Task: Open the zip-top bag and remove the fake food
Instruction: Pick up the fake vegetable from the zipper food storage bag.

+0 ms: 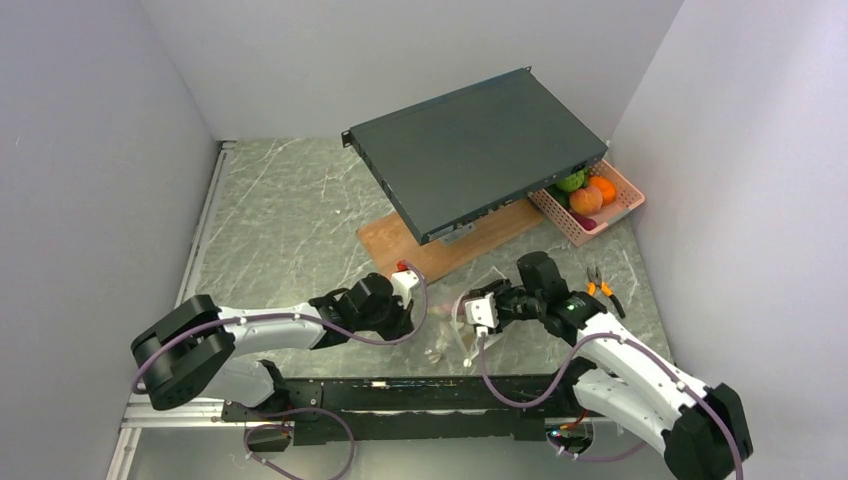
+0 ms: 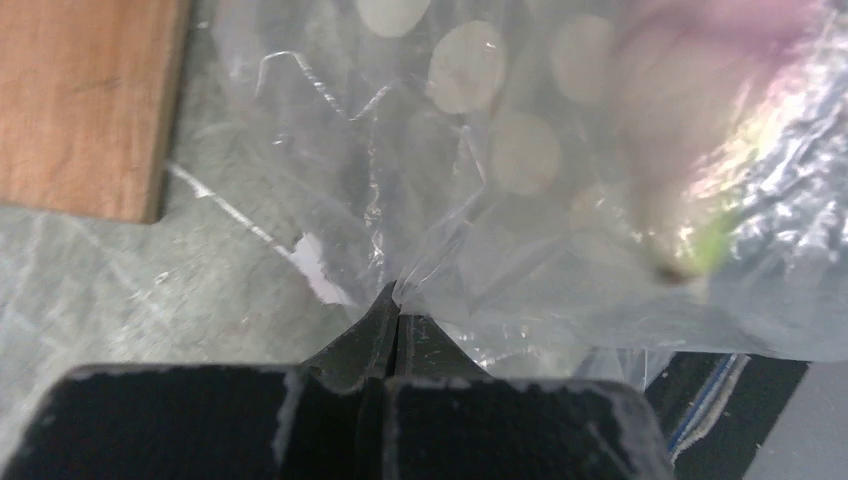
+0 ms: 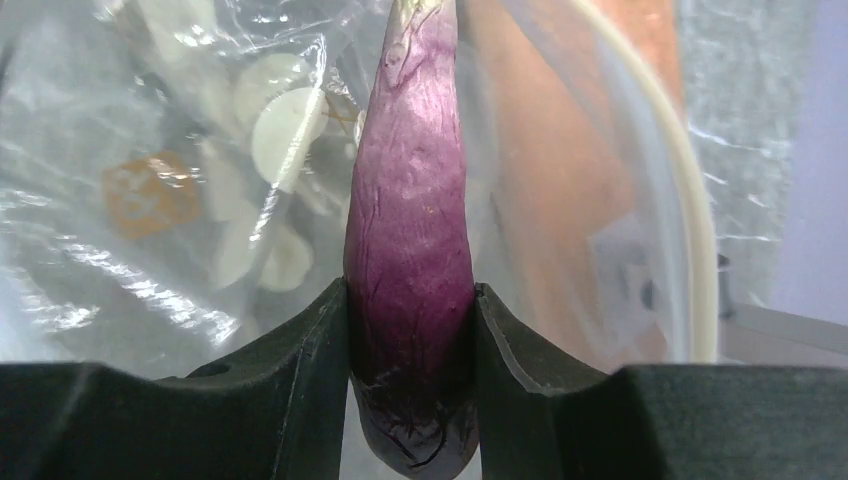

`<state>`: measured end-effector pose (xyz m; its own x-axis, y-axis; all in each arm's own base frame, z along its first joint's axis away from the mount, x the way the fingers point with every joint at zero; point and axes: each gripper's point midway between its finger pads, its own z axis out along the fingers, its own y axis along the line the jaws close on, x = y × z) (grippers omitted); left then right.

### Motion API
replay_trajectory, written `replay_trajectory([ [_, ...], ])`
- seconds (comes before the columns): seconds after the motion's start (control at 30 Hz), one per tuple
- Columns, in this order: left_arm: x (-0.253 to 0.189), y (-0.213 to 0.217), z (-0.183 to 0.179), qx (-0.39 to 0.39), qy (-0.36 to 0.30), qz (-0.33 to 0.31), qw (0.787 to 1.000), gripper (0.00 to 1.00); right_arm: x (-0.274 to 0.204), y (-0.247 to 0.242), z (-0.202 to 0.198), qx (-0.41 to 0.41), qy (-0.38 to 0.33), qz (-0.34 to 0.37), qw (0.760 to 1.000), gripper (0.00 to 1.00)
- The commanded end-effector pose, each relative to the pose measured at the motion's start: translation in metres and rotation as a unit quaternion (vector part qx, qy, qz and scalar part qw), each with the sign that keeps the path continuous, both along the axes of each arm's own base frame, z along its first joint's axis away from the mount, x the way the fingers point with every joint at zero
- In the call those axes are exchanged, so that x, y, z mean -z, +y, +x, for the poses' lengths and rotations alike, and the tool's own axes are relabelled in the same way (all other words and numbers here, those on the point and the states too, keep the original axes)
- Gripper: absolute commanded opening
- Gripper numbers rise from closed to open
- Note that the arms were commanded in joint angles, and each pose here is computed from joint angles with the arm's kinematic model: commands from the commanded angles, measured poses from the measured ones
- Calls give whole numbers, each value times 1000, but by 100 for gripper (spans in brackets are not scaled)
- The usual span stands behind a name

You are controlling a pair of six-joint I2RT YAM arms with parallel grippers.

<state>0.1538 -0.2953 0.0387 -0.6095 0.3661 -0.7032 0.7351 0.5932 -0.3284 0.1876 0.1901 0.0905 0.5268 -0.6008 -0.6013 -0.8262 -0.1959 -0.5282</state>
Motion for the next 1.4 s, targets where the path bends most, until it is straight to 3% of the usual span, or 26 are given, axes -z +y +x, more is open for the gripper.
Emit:
replay_trajectory([
  [0.0,-5,15,14,-52,-26,20,998,0,-30,6,4,7,-19,52,998,17],
  [0.17,-8,24,17,-76,-28,5,997,0,-29,-3,-2,17,-38,57,998,17],
  [0.27,-3,30,19,-99,-5,-5,995,0,-33,-2,-21,-23,-51,69,996,17],
  [0.67,-9,41,24,-147,16,-44,988,0,-34,-16,-52,-91,-6,1,996,16],
  [0.9,-12,48,21,-159,10,-65,985,0,-4,-47,-24,-40,-69,-98,992,16],
  [1.17,-14,48,21,-159,10,-70,985,0,-12,-43,-47,-92,-68,-77,990,16],
  [1.37,-13,52,21,-166,8,-65,984,0,-19,-49,-39,-72,-81,-93,990,16],
])
